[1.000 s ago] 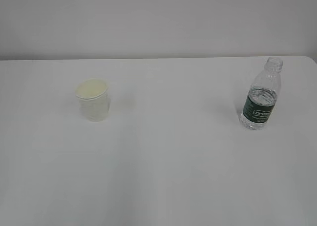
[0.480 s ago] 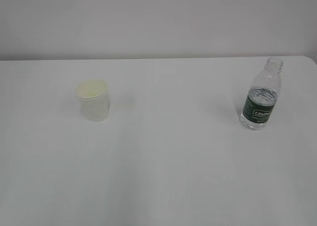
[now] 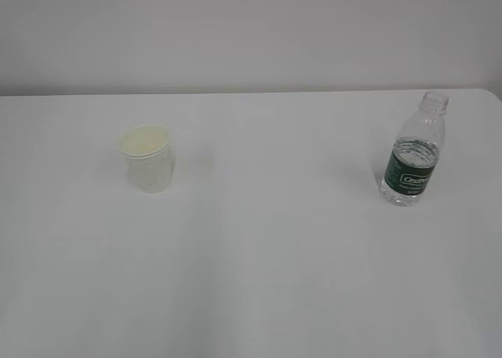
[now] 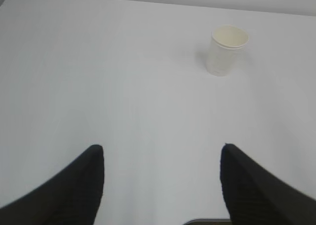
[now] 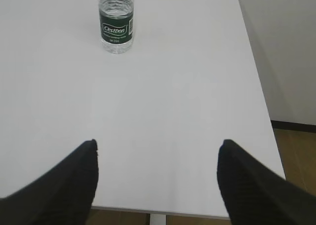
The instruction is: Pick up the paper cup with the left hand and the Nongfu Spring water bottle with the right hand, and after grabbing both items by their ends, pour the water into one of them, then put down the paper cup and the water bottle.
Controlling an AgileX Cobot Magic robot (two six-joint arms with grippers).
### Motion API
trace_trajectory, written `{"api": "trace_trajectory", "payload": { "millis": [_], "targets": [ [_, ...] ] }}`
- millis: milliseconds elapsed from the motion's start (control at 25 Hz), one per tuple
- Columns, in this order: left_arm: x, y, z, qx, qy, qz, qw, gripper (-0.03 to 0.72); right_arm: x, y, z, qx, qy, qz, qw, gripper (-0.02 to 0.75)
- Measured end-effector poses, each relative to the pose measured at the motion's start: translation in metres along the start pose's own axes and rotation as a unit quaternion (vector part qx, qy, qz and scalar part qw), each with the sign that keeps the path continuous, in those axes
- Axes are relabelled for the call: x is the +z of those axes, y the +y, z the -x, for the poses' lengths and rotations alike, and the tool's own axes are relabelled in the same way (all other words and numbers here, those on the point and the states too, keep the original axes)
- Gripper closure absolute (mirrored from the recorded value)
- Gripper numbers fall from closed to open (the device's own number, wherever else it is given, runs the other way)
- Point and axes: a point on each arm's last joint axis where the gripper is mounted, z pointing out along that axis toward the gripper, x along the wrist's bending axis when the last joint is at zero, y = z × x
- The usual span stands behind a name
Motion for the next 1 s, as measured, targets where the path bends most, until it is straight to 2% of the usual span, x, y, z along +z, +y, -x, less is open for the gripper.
{"api": "trace_trajectory", "payload": {
  "millis": [240,520,640,1000],
  "targets": [
    [0.000,0.000,0.000,-0.001,-0.002,0.001,1.000,0.165,0.000,0.000,0.000,0.000,0.000,0.000,1.000,0.165],
    [0.000,0.007,0.005,-0.015,-0.030,0.037,0.999,0.165,0.000,0.000,-0.001,0.002,0.005,0.000,1.000,0.165],
    [0.000,0.008,0.008,-0.005,-0.041,0.042,0.998,0.165,0.000,0.000,-0.003,0.007,0.016,0.001,1.000,0.165],
    [0.020,0.024,0.015,-0.009,-0.061,-0.020,0.998,0.165,-0.009,0.007,-0.011,0.038,0.067,0.022,0.997,0.165]
  ]
}}
